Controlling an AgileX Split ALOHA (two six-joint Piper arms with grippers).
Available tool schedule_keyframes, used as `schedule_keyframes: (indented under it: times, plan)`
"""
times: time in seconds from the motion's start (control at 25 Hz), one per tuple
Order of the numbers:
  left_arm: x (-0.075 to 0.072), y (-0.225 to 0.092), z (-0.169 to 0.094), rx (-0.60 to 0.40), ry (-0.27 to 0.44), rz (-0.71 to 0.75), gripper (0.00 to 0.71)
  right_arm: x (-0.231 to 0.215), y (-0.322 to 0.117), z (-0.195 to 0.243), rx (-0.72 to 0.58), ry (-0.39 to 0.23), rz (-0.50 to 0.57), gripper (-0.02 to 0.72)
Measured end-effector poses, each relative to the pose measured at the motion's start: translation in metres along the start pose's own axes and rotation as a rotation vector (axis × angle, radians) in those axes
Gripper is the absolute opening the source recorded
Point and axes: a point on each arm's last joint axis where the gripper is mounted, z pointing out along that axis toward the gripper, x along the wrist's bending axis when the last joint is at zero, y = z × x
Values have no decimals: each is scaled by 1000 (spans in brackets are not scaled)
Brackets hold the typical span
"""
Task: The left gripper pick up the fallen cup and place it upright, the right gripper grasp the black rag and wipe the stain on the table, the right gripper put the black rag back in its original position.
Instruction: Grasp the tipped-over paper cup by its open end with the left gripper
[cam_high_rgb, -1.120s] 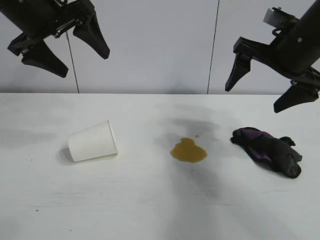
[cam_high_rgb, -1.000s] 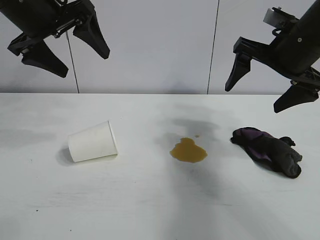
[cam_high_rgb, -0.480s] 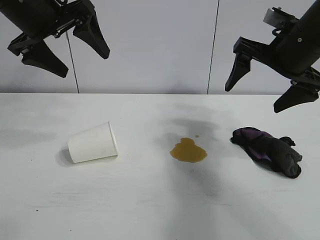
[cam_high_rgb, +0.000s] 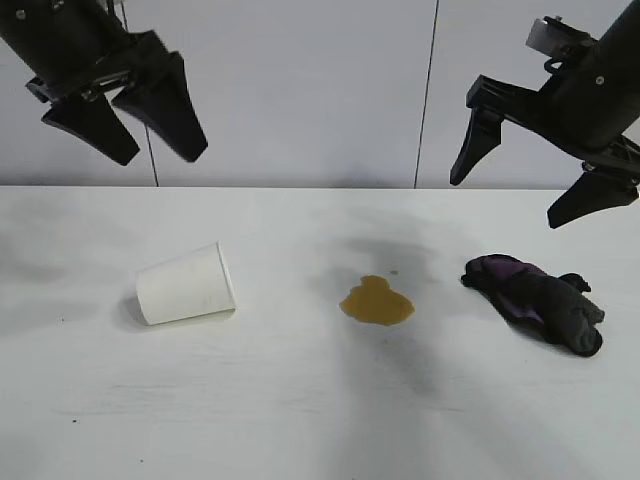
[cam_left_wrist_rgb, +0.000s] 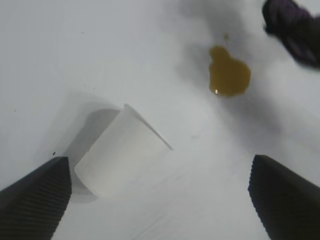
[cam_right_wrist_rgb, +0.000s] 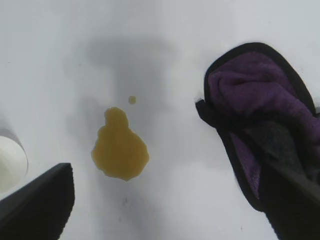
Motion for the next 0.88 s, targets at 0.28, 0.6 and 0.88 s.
schedule_keyframes:
  times: [0.28,0.6,0.88]
  plan:
    - [-23,14,15,73,103,309,694,0,-1,0,12,0,-3,694]
    - [-13,11,55,121,86,287,694,0,-1,0,15,0,-17,694]
    - [-4,8,77,120,100,274,694,0,-3,0,29,1,-23,694]
